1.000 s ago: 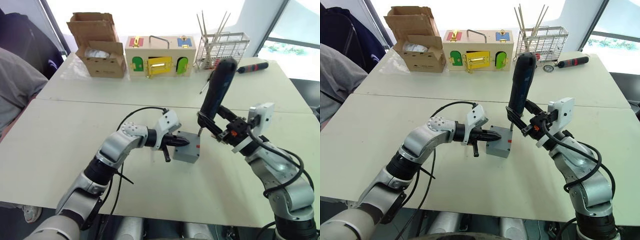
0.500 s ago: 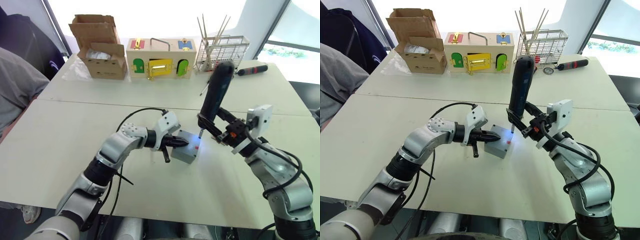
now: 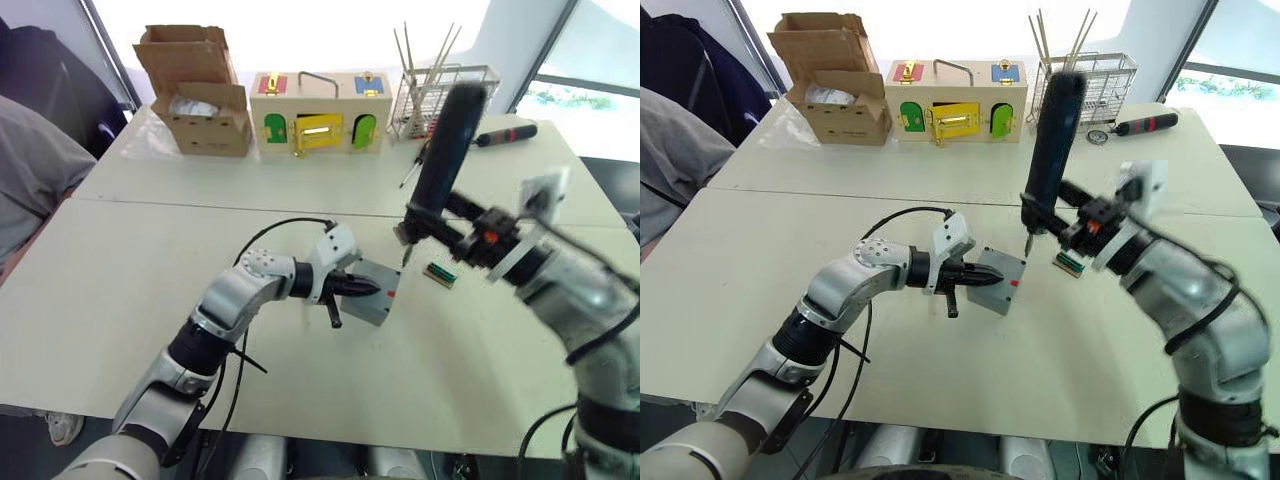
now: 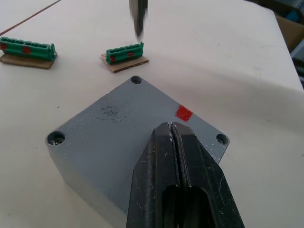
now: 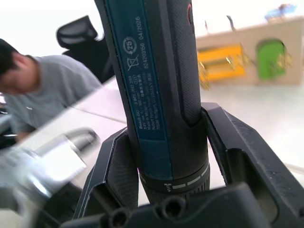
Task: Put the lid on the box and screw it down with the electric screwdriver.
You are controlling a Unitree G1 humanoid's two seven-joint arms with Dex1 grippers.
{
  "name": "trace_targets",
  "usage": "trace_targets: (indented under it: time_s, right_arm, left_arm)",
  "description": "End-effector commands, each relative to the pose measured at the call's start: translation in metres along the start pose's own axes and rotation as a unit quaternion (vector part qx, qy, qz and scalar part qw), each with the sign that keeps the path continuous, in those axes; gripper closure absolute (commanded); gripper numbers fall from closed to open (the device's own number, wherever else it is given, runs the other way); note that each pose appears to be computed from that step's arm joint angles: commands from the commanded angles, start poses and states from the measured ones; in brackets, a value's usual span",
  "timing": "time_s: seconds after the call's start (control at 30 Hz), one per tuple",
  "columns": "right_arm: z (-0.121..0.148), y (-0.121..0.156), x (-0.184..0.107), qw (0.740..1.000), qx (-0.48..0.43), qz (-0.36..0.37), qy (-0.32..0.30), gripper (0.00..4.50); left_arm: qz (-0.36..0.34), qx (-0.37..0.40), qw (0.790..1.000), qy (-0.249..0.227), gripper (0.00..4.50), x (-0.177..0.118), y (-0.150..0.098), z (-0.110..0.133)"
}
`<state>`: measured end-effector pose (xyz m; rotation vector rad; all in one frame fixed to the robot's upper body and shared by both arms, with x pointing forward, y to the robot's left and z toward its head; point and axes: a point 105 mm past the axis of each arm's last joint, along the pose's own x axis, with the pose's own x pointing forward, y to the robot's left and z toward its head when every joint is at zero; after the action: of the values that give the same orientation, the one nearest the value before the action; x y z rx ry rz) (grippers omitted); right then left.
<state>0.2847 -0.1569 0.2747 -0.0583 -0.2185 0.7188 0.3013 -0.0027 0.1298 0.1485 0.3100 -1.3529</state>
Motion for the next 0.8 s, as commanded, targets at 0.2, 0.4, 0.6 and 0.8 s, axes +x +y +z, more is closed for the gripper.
trace_targets:
  time_s: [0.2, 0.4, 0.6, 0.8]
  right_arm:
    - [0.046, -0.043, -0.003, 0.997, 0.055, -0.059, -0.018, 2.65]
    - [-0.019, -0.108, -0.064, 0.916, 0.139, -0.193, 0.323, 2.65]
    - [-0.076, -0.117, -0.107, 0.849, 0.164, -0.203, 0.459, 2.65]
    - [-0.11, -0.123, -0.121, 0.805, 0.233, -0.223, 0.497, 2.65]
  left_arm:
    - [0.016, -0.003, 0.996, -0.083, 4.5, -0.033, 0.009, 0.053]
    - [-0.041, 0.042, 0.997, -0.045, 4.5, -0.057, -0.028, 0.061]
    - [-0.089, 0.072, 0.993, 0.023, 4.5, -0.065, -0.062, 0.038]
    - [-0.08, 0.06, 0.995, 0.025, 4.5, -0.057, -0.067, 0.027]
